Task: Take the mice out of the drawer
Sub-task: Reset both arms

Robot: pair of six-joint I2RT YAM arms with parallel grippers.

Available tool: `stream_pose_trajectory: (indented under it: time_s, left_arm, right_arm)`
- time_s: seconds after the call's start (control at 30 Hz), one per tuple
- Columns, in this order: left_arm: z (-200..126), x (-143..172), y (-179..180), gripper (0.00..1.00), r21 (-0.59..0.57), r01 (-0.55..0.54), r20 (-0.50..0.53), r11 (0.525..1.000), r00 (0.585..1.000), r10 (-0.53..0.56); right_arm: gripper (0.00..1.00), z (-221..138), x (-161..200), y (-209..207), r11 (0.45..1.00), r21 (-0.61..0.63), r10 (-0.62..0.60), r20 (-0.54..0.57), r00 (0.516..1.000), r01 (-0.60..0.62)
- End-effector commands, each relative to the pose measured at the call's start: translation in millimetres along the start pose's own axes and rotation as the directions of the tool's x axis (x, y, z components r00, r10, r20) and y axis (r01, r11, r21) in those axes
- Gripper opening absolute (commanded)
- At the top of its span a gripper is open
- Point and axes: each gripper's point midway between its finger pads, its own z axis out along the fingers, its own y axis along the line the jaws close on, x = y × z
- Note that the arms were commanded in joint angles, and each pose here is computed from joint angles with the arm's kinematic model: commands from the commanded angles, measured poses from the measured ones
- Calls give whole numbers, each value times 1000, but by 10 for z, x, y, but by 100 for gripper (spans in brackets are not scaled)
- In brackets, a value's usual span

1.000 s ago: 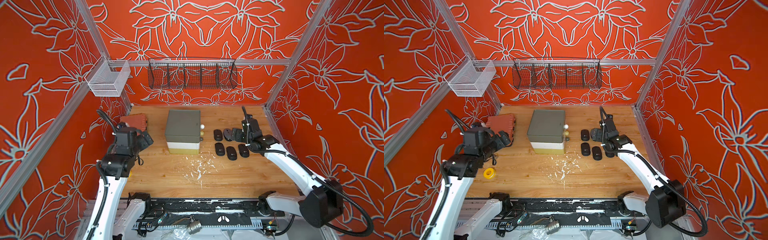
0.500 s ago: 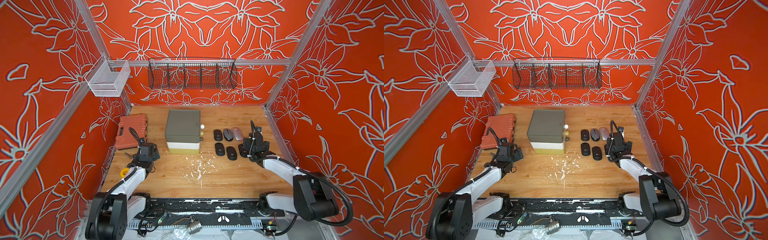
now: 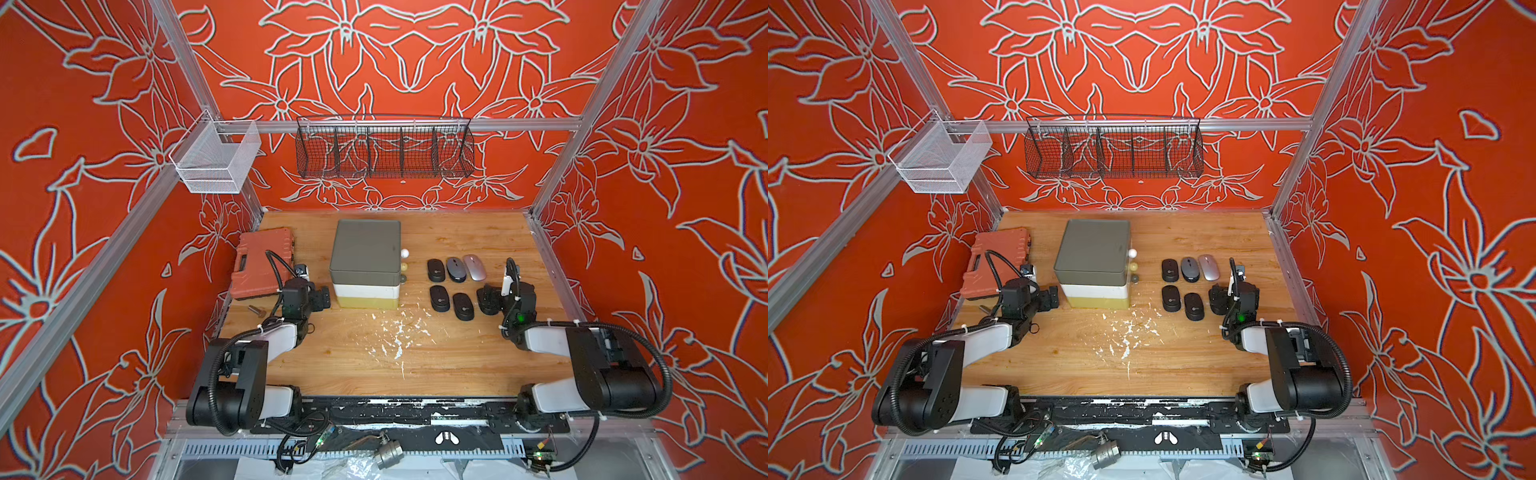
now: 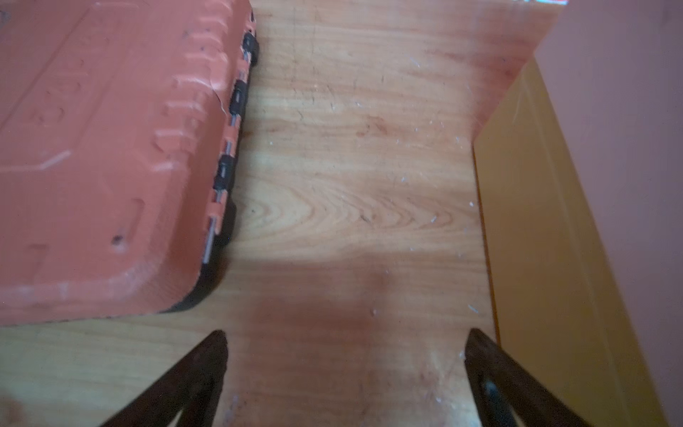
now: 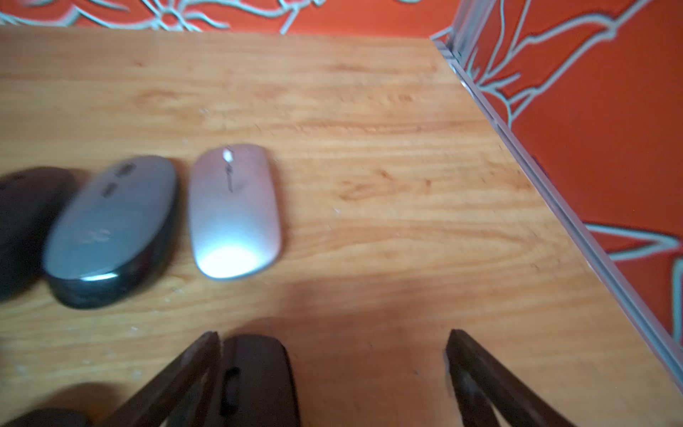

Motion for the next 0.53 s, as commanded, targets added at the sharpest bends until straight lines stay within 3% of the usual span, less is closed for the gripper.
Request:
stream_pose_trajectory:
  time_s: [0.0, 0.5]
  left_arm:
    - [-11, -110, -28, 97, 25, -1, 35, 1000, 999, 0]
    - [-9, -115, -36, 97, 25, -4, 36, 1000, 999, 3]
  right_arm:
    - [98, -14, -218, 90, 998, -48, -27, 79, 997, 31]
    - [98, -10, -216, 85, 999, -46, -26, 71, 997, 29]
